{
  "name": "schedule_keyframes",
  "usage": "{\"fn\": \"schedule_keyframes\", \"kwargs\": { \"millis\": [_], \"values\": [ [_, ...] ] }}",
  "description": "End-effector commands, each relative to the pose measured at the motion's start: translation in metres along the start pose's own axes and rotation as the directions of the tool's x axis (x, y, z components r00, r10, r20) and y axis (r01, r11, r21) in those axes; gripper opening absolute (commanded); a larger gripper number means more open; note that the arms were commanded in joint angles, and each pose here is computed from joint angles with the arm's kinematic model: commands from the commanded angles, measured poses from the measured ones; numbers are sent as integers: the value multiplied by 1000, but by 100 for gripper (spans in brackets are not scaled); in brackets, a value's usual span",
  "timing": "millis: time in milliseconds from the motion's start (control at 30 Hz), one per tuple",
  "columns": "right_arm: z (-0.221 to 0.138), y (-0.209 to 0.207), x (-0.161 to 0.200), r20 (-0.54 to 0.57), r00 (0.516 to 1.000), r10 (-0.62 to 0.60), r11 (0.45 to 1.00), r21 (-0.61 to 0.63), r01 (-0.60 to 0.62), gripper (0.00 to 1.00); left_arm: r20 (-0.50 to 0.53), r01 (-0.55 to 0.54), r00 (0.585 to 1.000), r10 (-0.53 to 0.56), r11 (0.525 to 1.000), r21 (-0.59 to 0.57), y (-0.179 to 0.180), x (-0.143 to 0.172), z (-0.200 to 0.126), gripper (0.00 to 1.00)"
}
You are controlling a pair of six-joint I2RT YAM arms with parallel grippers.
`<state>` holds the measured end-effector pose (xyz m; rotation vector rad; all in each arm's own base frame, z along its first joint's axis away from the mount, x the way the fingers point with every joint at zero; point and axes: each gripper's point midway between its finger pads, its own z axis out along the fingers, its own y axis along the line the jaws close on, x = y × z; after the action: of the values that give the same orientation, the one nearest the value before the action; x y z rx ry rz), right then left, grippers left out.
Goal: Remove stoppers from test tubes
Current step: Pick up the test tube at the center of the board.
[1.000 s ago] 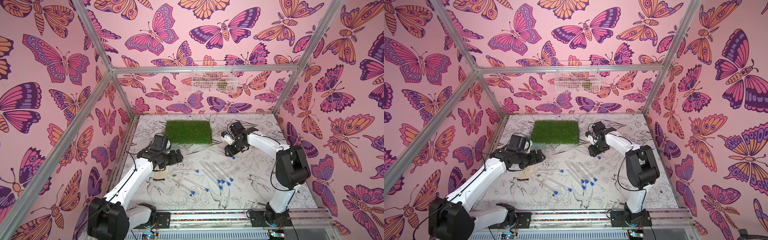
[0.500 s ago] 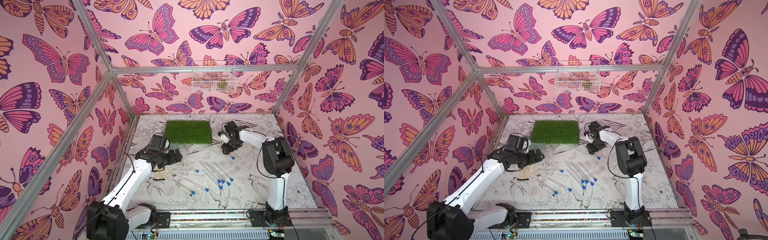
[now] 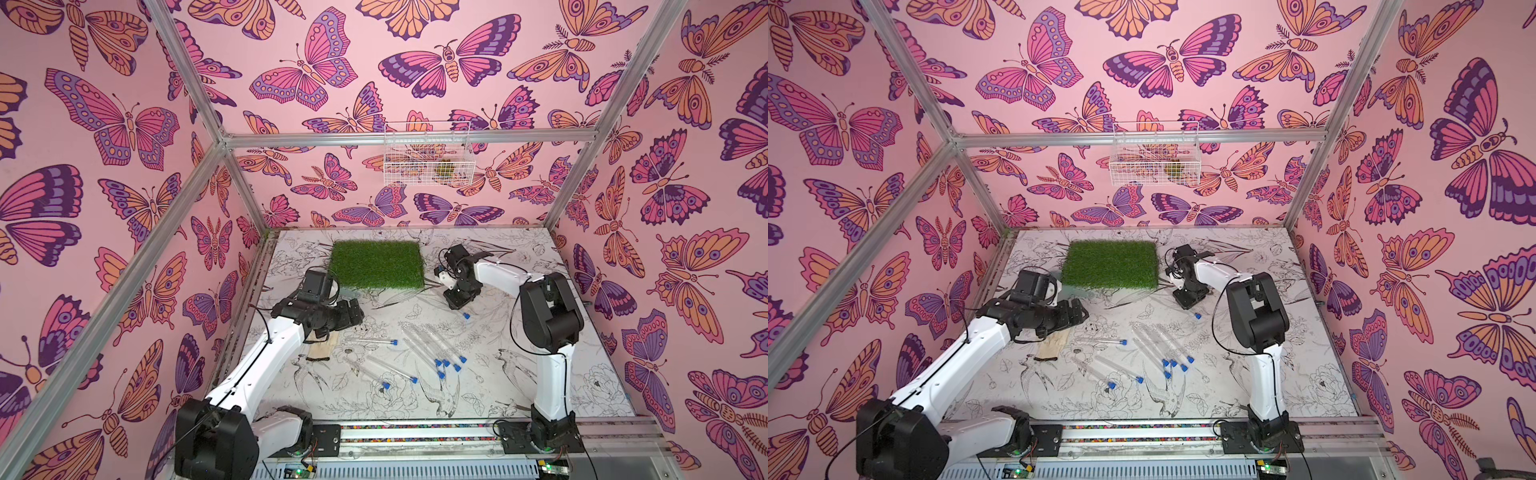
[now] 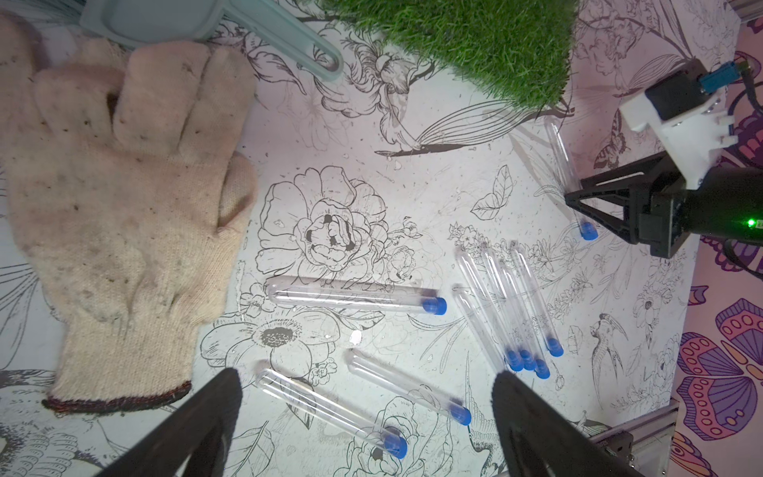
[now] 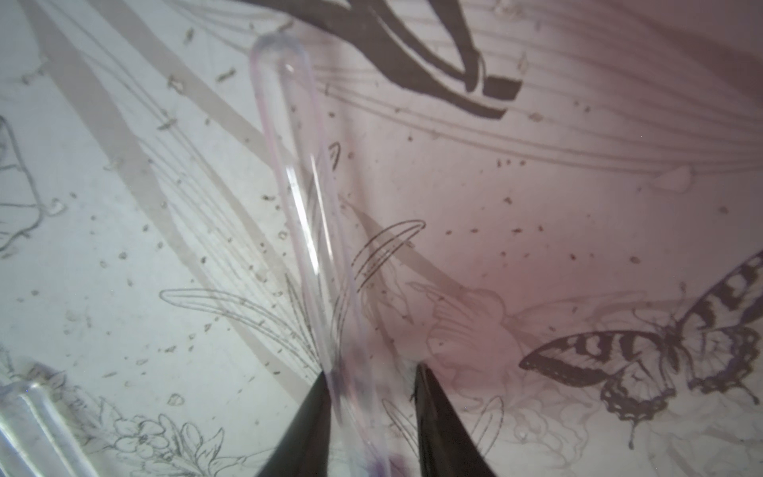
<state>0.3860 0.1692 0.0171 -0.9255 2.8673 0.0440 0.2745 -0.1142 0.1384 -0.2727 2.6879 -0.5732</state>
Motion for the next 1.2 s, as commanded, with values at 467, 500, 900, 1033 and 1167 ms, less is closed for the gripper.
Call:
{"fn": "schedule_keyframes", "kwargs": {
  "millis": [467, 500, 900, 1033, 1167],
  "values": [
    [-11, 14, 11, -10, 1000, -2, 1000, -17, 2, 19, -10, 28, 1000, -28, 999, -29, 13, 13, -2, 96],
    [-13, 15, 10, -2, 1000, 2, 1000, -23, -2, 19, -7, 29, 1000, -29, 999, -29, 13, 12, -2, 96],
    [-49, 32, 4, 110, 991, 77, 991, -121, -63, 19, 10, 42, 999, -42, 999, 20, 2, 5, -3, 96],
    [-61, 39, 4, 154, 983, 103, 984, -158, -78, 18, 11, 55, 998, -55, 997, 45, -3, 2, -4, 96],
    [-71, 45, 9, 174, 978, 115, 979, -189, -81, 18, 5, 72, 997, -73, 994, 78, -11, 0, -4, 96]
  ]
}}
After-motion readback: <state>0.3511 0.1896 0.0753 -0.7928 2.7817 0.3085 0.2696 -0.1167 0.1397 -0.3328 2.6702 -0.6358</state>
